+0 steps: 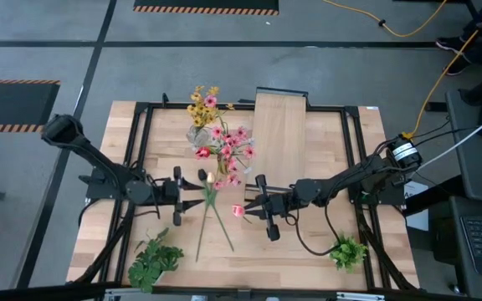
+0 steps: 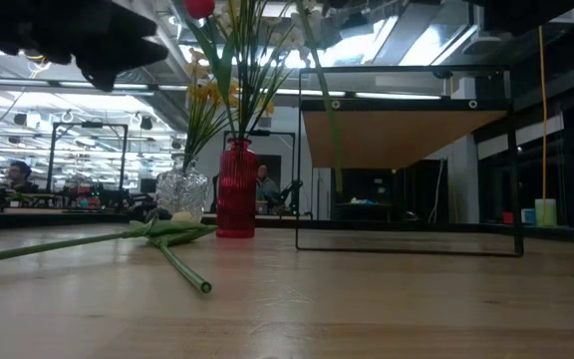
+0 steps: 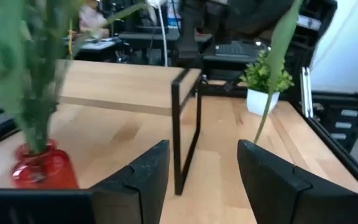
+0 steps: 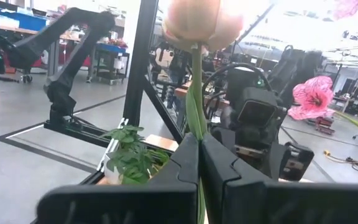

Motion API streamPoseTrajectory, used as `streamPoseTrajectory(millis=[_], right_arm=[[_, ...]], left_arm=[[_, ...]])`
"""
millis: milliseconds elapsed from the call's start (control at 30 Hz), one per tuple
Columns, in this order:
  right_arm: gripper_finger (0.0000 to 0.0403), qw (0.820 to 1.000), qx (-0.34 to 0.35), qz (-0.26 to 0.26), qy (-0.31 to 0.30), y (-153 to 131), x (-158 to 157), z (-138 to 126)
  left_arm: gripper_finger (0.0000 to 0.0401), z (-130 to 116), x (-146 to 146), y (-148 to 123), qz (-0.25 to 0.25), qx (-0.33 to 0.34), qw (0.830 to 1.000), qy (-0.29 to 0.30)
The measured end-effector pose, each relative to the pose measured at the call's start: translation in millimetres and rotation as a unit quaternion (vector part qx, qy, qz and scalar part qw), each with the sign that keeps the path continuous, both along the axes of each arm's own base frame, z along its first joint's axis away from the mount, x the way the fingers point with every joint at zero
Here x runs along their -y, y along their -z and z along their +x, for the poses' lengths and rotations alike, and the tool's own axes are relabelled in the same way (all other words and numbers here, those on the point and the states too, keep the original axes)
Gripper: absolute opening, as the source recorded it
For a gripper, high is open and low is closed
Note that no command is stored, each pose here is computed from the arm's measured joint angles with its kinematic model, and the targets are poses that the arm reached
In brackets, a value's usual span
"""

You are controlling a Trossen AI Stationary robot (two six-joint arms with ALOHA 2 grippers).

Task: Pick and place flowers into a vace then onto a shelf
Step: Put the pink tulip into the transparent vase

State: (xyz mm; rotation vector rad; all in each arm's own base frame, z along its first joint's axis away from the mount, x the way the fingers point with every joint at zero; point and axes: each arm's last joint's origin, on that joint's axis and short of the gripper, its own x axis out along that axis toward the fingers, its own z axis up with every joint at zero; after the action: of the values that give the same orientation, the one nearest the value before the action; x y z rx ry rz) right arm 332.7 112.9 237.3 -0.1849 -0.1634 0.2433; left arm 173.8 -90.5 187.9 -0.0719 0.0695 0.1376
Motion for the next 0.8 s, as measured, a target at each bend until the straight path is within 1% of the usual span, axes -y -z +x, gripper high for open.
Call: streamPoseTrajectory(millis=[167,300,433,633,800], right_arm=[[0.0,1.0,0.0,0.0,0.0,0,0,0],[0.0,1.0,-0.001,0.001,0.0,0,0,0],[0.0,1.0,-0.001,0.001,0.0,0,0,0],[0.0,1.0,-0.001,0.0,-0.006,0,-4,-1],[0.0,1.0,-0.004,-0.004,-0.007,1,-5,-2]], left_arm=[[0.0183,26,9,-1,0.006,-0.018,0.999,0.028],[0.0184,51,18,-2,0.022,-0.033,0.998,0.054],[0.0184,74,26,-7,0.028,-0.035,0.997,0.06],[0.0184,103,29,-12,0.023,-0.028,0.998,0.05],[0.0184,113,32,-13,0.006,0.018,0.995,0.103]])
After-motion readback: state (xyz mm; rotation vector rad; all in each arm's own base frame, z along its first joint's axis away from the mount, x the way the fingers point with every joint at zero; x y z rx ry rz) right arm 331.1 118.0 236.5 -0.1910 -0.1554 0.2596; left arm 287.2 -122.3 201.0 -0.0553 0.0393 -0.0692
